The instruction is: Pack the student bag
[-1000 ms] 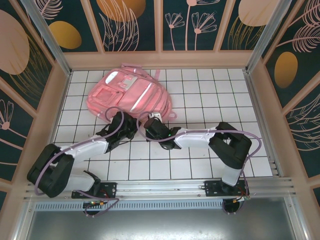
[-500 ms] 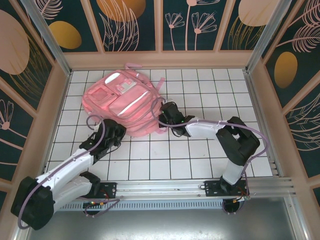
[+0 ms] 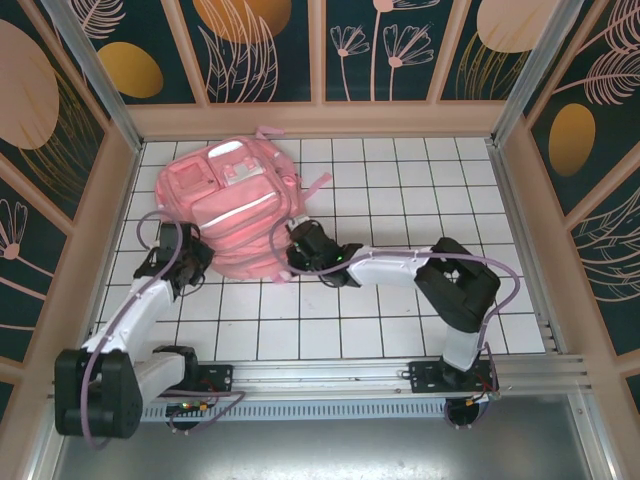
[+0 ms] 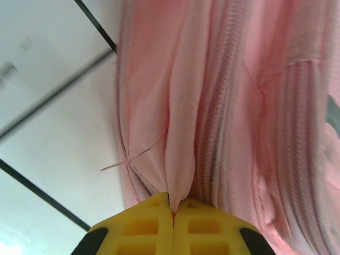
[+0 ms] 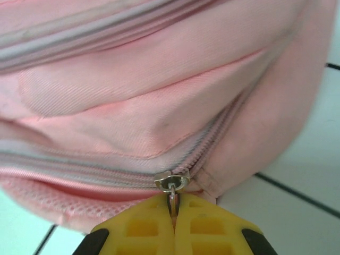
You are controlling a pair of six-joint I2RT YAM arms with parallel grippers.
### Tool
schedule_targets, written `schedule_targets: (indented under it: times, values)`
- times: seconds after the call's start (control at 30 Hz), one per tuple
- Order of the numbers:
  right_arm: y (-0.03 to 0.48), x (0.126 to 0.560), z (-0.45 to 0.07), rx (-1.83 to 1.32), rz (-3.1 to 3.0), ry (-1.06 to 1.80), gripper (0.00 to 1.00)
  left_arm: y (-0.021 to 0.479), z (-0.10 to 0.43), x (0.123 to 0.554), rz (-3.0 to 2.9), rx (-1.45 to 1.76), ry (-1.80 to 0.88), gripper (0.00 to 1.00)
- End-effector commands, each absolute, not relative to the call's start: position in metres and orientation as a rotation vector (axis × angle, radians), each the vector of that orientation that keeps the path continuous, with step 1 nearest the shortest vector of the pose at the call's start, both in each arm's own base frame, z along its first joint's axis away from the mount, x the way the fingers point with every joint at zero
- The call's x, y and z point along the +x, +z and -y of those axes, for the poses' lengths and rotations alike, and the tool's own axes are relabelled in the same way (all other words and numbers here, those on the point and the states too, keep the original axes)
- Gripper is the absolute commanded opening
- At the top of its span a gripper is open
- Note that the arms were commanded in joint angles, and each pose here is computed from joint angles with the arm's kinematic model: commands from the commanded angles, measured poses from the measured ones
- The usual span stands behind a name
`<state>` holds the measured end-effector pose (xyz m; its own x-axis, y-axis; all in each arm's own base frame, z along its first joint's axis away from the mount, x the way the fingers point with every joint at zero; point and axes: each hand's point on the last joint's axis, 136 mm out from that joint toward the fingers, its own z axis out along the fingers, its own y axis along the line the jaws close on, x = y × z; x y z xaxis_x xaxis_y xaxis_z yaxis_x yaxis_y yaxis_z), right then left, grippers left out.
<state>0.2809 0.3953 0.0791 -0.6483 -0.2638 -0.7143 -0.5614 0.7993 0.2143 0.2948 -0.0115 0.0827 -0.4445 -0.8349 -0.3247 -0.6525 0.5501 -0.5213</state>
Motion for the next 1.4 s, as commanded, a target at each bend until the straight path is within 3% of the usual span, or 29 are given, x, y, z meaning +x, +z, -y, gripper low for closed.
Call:
schedule_targets:
  times: [0.0,0.27,0.47,0.53,0.77,0.93,1.27,1.33,1.37]
  values:
    - [0.07,0.247,-0.425,-0.658,-2.326,0.598,0.0,0.084,-0.021,0.313,-2.234,-1.14,-0.266,0.0]
    - [0.072,0.217,-0.495,-0.82,-2.283,0.699,0.0,0.087,-0.033,0.362,-2.274,-1.056,-0.253,0.02]
    - [0.069,0.229,-0.502,-0.802,-2.284,0.709,0.0,0.096,-0.023,0.355,-2.291,-1.051,-0.324,0.55]
    - [0.068,0.233,-0.499,-0.783,-2.288,0.707,0.0,0.097,-0.015,0.343,-2.293,-1.075,-0.384,0.6]
    - [0.068,0.242,-0.494,-0.743,-2.294,0.729,0.0,0.091,0.031,0.3,-2.206,-1.221,-0.772,0.59]
    - [0.069,0.244,-0.495,-0.742,-2.293,0.74,0.0,0.096,0.068,0.294,-2.133,-1.237,-0.97,0.58]
    - [0.07,0.238,-0.498,-0.761,-2.293,0.762,0.0,0.084,0.085,0.305,-2.094,-1.255,-0.995,0.56]
    - [0.072,0.237,-0.498,-0.76,-2.292,0.761,0.0,0.084,0.084,0.31,-2.08,-1.245,-0.982,0.51]
    - [0.071,0.237,-0.497,-0.754,-2.293,0.755,0.0,0.081,0.084,0.311,-2.079,-1.249,-0.965,0.43]
